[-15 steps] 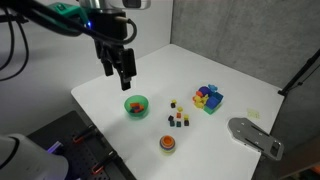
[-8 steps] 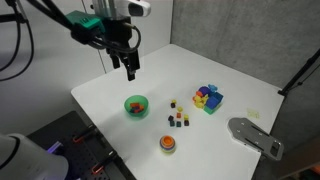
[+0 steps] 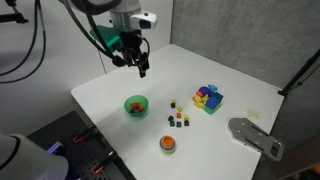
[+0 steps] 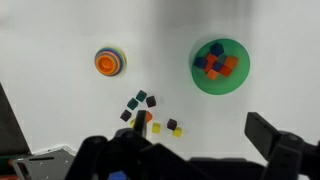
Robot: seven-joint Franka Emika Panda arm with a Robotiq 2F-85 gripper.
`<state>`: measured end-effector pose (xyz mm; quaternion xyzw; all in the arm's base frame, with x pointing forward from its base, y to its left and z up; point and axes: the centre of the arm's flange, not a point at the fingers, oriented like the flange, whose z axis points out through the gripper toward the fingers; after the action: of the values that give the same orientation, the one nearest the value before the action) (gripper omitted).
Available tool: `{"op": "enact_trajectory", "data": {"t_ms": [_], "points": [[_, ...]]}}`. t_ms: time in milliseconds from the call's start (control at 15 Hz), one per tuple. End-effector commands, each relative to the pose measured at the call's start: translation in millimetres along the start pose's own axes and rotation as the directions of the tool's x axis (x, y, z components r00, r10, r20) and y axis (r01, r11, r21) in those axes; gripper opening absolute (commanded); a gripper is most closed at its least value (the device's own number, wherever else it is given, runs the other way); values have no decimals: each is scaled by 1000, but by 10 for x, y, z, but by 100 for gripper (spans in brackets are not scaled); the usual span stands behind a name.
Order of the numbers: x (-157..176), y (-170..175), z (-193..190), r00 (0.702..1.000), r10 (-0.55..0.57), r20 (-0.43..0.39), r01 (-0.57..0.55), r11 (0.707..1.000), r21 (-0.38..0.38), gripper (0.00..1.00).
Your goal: Pick up a black block from the table and put it in the green bowl
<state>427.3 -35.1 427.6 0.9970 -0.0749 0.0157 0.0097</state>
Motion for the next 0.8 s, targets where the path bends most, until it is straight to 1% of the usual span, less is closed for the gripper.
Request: {"op": "enact_trajectory", "data": {"t_ms": [0, 133, 467, 733], "points": [[291, -111, 413, 999, 24, -21, -24, 1000, 0, 100], [416, -110, 679, 1000, 10, -22, -10, 1000, -3, 100], [664, -73, 1386, 997, -71, 7, 71, 997, -20, 100], [826, -33, 1827, 990, -137, 31, 139, 988, -64, 100]]}}
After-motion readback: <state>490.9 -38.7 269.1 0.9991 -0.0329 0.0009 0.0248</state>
